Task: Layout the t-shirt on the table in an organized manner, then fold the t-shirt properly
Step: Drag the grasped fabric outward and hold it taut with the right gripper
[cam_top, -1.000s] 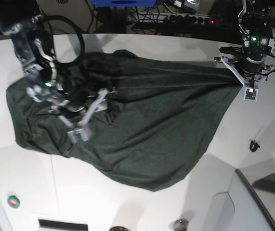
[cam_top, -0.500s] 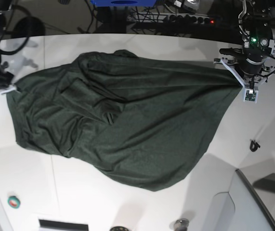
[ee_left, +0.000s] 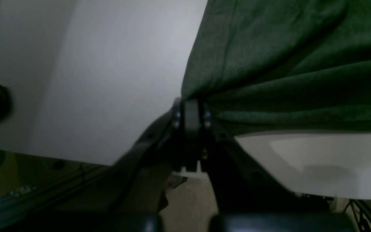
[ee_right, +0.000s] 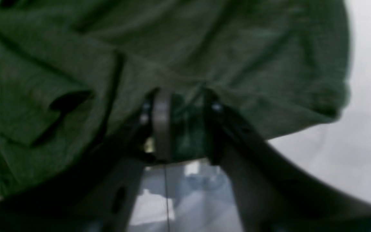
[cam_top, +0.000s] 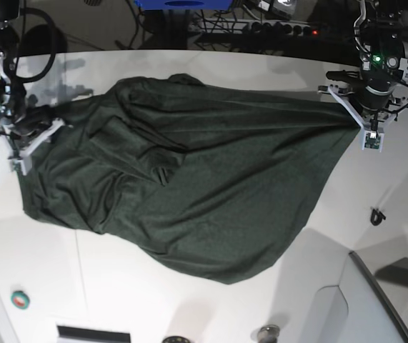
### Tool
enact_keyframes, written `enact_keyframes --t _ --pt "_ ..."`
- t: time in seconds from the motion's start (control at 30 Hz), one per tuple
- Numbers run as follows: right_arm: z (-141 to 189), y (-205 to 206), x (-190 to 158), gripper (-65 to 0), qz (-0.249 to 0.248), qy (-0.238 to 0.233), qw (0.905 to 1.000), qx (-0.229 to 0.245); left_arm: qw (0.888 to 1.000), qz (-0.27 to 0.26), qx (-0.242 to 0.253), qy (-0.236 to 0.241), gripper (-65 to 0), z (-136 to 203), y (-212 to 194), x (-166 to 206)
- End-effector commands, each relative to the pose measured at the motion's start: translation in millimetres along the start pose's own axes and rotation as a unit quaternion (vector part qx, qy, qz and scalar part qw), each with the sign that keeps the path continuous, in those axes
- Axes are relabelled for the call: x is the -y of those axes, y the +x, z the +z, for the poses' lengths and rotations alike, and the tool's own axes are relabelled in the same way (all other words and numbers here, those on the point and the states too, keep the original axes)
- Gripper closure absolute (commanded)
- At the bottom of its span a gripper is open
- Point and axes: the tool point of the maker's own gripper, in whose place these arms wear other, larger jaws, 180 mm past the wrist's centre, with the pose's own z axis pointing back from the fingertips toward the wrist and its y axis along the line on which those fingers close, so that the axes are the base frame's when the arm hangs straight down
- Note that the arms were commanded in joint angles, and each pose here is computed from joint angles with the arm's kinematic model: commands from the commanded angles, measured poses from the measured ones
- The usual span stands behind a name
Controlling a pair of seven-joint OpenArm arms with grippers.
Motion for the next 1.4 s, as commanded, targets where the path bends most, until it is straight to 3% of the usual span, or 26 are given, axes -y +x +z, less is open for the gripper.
enact_keyframes --t 0.0,0.63,0.9,0.97,1.07,1.37 --pt "4.8 16.1 6.2 -19.8 0.015 -0.004 0.9997 0.021 1.000 -0.004 0.014 0.011 0.0 2.7 7.6 -7.3" --pt "-9.0 22.1 22.8 -20.9 0.006 -0.021 0.9997 0.007 1.000 -0.005 0.013 0.011 0.0 2.9 6.4 -7.5" --pt "-23.2 5.8 38.5 -20.3 -0.013 -0.033 0.9990 -0.028 1.000 -0.005 0.012 0.011 0.0 2.6 5.9 -7.5" --pt "-23.4 5.0 37.0 -17.3 -0.013 -0.032 0.9990 -0.028 1.000 -0.005 0.012 0.011 0.0 2.6 5.9 -7.5" --pt "-19.3 12.0 33.8 -1.2 -0.010 -0.029 0.9994 -0.016 1.000 -0.005 0.012 0.011 0.0 2.6 5.9 -7.5" --pt "22.6 12.9 40.6 -0.8 -0.016 -0.042 0.9984 0.034 1.000 -0.006 0.012 0.011 0.0 3.0 5.8 -7.4"
